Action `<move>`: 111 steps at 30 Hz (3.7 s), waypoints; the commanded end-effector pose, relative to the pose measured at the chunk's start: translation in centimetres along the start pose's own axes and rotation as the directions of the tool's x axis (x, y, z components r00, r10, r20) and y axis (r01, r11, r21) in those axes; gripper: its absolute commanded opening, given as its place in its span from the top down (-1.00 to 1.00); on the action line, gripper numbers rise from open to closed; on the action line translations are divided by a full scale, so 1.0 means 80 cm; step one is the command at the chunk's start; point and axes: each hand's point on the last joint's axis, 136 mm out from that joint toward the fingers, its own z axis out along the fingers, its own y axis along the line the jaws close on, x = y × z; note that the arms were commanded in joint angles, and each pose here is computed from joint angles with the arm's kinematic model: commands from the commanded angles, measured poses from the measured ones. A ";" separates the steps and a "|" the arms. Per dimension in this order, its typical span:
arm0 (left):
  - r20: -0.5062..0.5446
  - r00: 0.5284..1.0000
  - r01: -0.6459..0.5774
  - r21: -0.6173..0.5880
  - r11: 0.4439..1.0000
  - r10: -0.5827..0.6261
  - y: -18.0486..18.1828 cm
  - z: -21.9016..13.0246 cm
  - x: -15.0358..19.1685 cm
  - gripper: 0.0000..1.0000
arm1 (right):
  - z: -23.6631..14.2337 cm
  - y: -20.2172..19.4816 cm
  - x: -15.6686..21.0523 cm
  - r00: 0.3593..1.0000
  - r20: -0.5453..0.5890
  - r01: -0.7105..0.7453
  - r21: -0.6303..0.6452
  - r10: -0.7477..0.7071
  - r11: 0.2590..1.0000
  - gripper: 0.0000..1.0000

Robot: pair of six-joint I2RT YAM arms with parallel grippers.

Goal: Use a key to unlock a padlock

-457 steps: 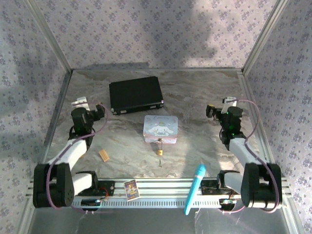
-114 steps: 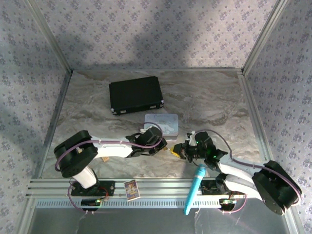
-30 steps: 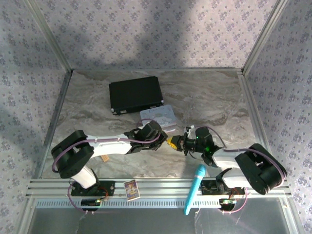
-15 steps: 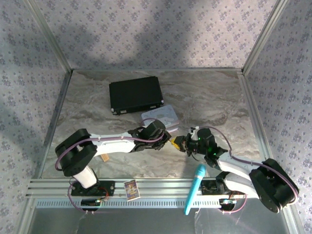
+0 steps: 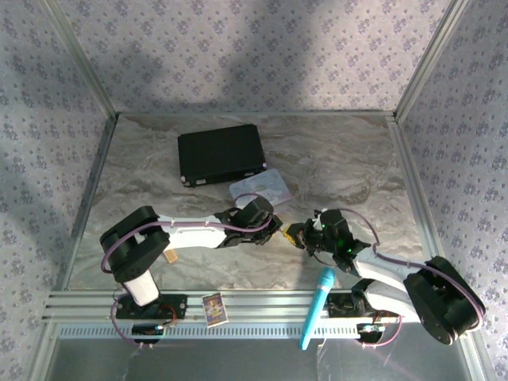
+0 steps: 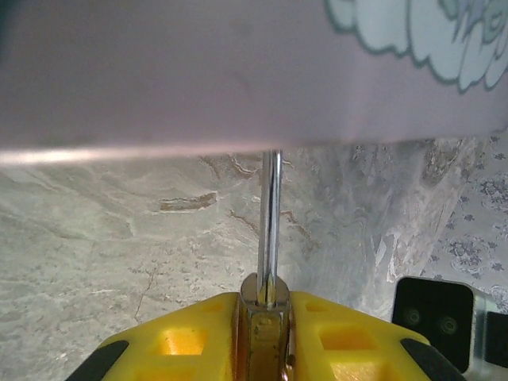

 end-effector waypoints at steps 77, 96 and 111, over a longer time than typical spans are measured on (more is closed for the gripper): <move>-0.093 0.995 0.050 0.120 0.992 -0.039 -0.047 0.011 0.047 0.75 | -0.003 0.117 -0.054 0.945 0.089 -0.246 -0.444 0.315 0.862 1.00; -0.114 0.993 0.037 0.077 0.996 -0.028 -0.033 0.021 0.061 0.75 | 0.016 0.126 -0.046 0.956 0.095 -0.213 -0.425 0.277 0.880 1.00; -0.108 0.993 0.042 0.040 0.998 -0.038 -0.017 0.029 0.059 0.73 | 0.024 0.141 -0.027 0.965 0.061 -0.203 -0.445 0.256 0.872 1.00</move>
